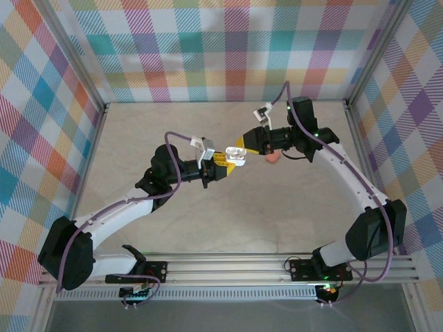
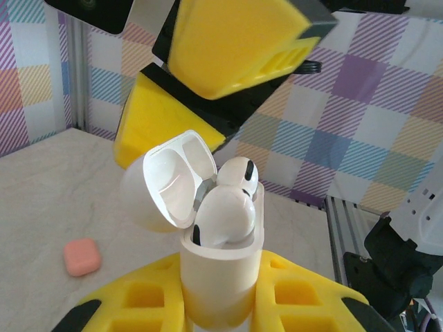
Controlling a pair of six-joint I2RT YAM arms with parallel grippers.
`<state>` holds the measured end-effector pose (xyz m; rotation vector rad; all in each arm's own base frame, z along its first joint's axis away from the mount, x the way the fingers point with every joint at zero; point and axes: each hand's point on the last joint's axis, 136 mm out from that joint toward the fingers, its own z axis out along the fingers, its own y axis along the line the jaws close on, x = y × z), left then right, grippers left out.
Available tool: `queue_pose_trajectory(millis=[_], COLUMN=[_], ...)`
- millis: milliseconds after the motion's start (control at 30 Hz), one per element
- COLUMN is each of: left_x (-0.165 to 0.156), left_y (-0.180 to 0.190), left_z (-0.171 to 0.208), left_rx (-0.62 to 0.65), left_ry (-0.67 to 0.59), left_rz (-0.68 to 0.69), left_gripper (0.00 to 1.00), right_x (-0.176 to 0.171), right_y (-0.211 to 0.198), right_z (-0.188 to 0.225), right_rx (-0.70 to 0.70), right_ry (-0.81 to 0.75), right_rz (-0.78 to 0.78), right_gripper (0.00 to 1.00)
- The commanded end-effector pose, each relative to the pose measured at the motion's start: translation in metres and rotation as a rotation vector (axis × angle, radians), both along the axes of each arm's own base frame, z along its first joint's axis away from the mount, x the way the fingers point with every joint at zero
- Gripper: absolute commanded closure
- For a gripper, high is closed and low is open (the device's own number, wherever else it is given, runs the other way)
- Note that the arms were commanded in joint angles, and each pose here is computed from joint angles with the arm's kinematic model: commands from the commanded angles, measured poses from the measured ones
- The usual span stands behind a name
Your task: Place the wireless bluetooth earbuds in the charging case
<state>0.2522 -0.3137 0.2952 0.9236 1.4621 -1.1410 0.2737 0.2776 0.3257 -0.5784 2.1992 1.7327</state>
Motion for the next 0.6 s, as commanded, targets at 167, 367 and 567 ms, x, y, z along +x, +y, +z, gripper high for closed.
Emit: queue_pose_trajectory(millis=[167, 367, 567], left_x=[0.007, 0.013, 0.014], left_y=[-0.001, -0.001, 0.0], left_z=[0.016, 0.008, 0.003], left_rx=[-0.024, -0.003, 0.001], left_ry=[-0.007, 0.035, 0.066], left_rz=[0.022, 0.04, 0.046], left_gripper=[1.0, 1.0, 1.0], right_x=[-0.014, -0.015, -0.019], right_y=[0.011, 0.01, 0.009], right_z=[0.011, 0.019, 0.035], right_rx=[0.047, 0.056, 0.08], right_ry=[-0.028, -0.061, -0.134], right_rz=[0.093, 0.094, 0.105], right_gripper=[0.47, 0.46, 0.47])
